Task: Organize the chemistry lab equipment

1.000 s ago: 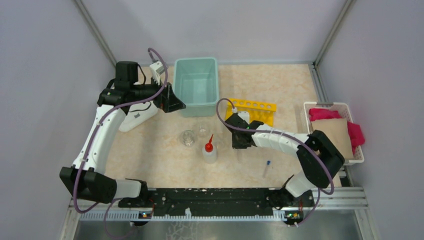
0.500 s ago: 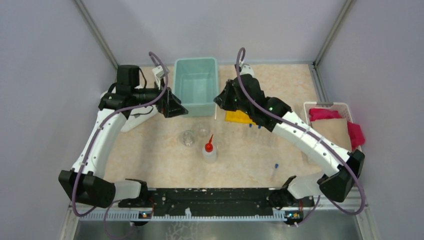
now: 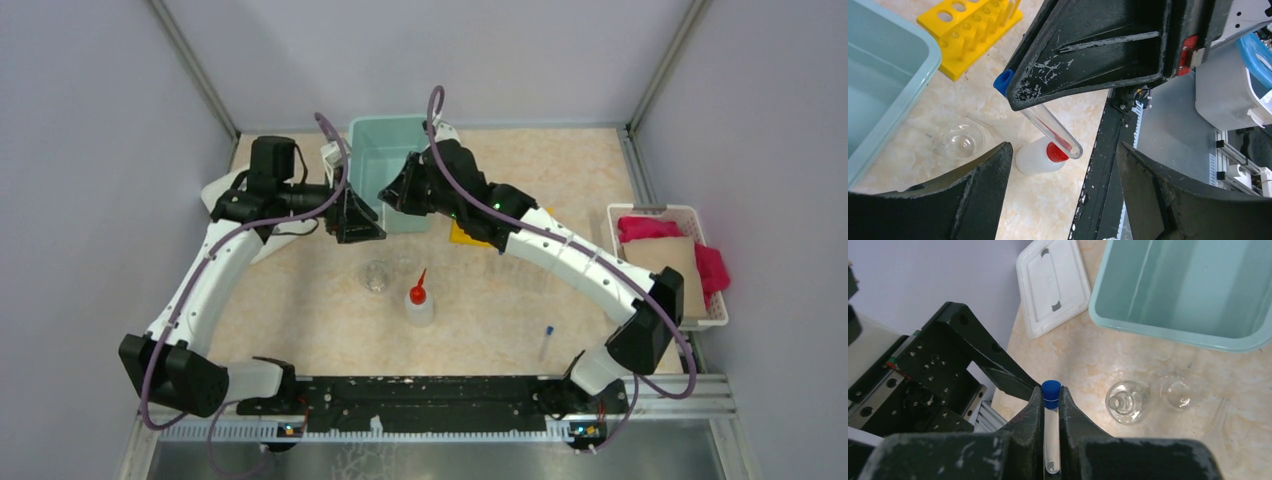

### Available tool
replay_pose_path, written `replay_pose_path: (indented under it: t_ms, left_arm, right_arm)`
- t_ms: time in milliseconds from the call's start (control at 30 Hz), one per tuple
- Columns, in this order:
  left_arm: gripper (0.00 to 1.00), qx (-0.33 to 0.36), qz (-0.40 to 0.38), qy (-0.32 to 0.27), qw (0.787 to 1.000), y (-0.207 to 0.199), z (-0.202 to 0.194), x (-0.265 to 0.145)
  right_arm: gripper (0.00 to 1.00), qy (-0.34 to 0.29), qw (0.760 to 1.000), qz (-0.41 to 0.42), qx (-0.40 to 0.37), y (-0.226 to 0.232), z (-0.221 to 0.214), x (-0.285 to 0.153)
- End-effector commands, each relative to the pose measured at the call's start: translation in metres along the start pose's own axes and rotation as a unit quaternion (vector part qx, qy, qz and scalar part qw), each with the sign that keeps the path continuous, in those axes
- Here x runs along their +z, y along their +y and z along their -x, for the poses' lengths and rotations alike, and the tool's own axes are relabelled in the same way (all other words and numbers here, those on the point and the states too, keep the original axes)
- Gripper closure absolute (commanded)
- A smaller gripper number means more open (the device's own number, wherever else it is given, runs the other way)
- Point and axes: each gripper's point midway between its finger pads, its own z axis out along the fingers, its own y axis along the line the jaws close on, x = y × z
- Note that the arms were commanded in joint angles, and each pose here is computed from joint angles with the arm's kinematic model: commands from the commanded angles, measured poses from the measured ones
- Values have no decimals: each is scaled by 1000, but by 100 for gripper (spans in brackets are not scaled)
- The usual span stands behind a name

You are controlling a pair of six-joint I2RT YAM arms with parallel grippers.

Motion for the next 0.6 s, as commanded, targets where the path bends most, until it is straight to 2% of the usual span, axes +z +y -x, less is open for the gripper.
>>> replay_pose_path:
  t_ms: [0,133,267,367,433,500,567]
  left_arm:
    - [21,6,-19,-2,1000,-1,-2,5]
    - [33,5,-20,-1,1000,1,-2,7]
    - [55,10,-14,-2,1000,4,-1,7]
    - [68,15,-8,-2,1000,7,0,7]
    - [73,23,-2,-1,1000,8,-1,6]
    - [77,37,5,2,999,9,-2,5]
    - [79,65,10,4,998,9,-3,2]
  right_arm:
    - [100,-37,997,65,16,43,25,-9]
    - [100,-31,997,68,21,45,21,-6]
    - [100,-28,997,74,24,46,18,-6]
    - [99,-24,996,79,22,47,17,-8]
    - [86,-17,996,82,18,48,14,-10]
    - [67,-3,997,82,9,47,13,-13]
    - [57,25,998,65,2,37,8,-14]
